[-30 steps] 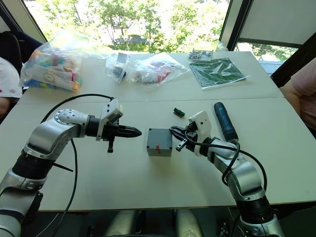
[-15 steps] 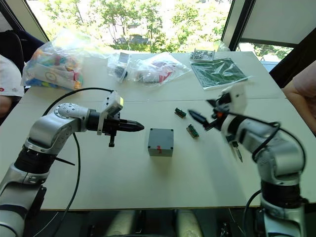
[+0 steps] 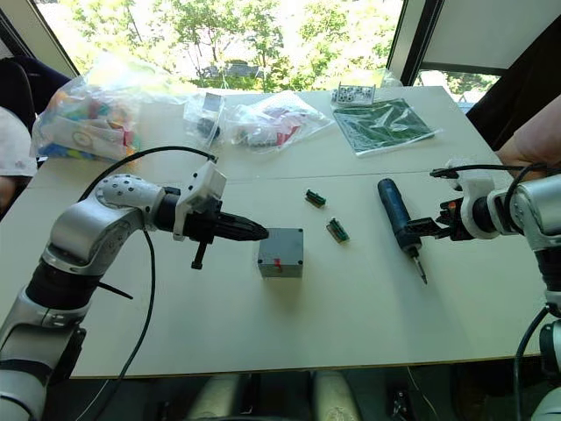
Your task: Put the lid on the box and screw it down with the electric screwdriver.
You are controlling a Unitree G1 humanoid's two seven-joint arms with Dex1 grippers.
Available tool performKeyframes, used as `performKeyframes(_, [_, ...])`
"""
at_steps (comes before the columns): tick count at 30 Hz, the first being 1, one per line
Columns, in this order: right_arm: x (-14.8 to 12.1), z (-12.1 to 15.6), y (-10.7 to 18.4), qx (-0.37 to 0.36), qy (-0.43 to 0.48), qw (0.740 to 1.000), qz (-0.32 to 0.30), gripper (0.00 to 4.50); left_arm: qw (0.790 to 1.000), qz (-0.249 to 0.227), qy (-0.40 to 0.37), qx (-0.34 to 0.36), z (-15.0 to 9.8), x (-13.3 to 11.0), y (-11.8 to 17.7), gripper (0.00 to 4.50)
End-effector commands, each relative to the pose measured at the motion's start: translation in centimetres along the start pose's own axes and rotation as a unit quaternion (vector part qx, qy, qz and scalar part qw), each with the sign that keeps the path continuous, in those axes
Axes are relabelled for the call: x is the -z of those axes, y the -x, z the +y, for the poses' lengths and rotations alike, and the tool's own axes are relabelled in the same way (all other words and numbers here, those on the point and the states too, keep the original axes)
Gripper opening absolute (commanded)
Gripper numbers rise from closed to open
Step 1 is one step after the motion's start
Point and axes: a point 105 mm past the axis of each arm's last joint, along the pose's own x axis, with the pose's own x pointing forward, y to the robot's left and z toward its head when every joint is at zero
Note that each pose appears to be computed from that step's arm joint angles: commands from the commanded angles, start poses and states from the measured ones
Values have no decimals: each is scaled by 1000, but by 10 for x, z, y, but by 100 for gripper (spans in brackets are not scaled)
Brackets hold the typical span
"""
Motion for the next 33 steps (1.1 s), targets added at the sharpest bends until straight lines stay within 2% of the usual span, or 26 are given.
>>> performKeyframes(1, [-11, -3, -2, -6, -6, 1000, 8, 449, 1000, -9, -15, -16, -4, -6, 3, 0])
performKeyframes(5, [-21, 6, -16, -25, -9, 999, 35, 449, 999, -7, -3, -37, -8, 2, 4, 0])
performKeyframes(11, [-12, 7, -48, -21, 18, 995, 99, 449, 997, -12, 12, -70, -12, 7, 6, 0])
performKeyframes(14, [-2, 4, -54, -21, 45, 990, 134, 395, 996, -12, 19, -83, -15, 9, 8, 0])
performKeyframes(20, [8, 5, -52, -49, 63, 982, 170, 206, 994, -12, 32, -103, -18, 12, 11, 0])
performKeyframes(21, [9, 5, -51, -52, 62, 982, 172, 192, 994, -13, 32, -104, -19, 11, 11, 0])
performKeyframes(26, [15, 3, -51, -58, 56, 980, 183, 191, 994, -14, 35, -107, -17, 11, 11, 0])
performKeyframes(31, [-13, -6, -44, -29, 61, 992, 107, 191, 993, -14, 45, -113, -10, 16, 14, 0])
performKeyframes(32, [-25, -4, -40, -32, 45, 995, 78, 191, 992, -14, 49, -113, -9, 18, 16, 0])
performKeyframes(33, [-60, -1, -23, -36, 33, 999, -11, 191, 992, -10, 55, -113, -5, 21, 18, 0])
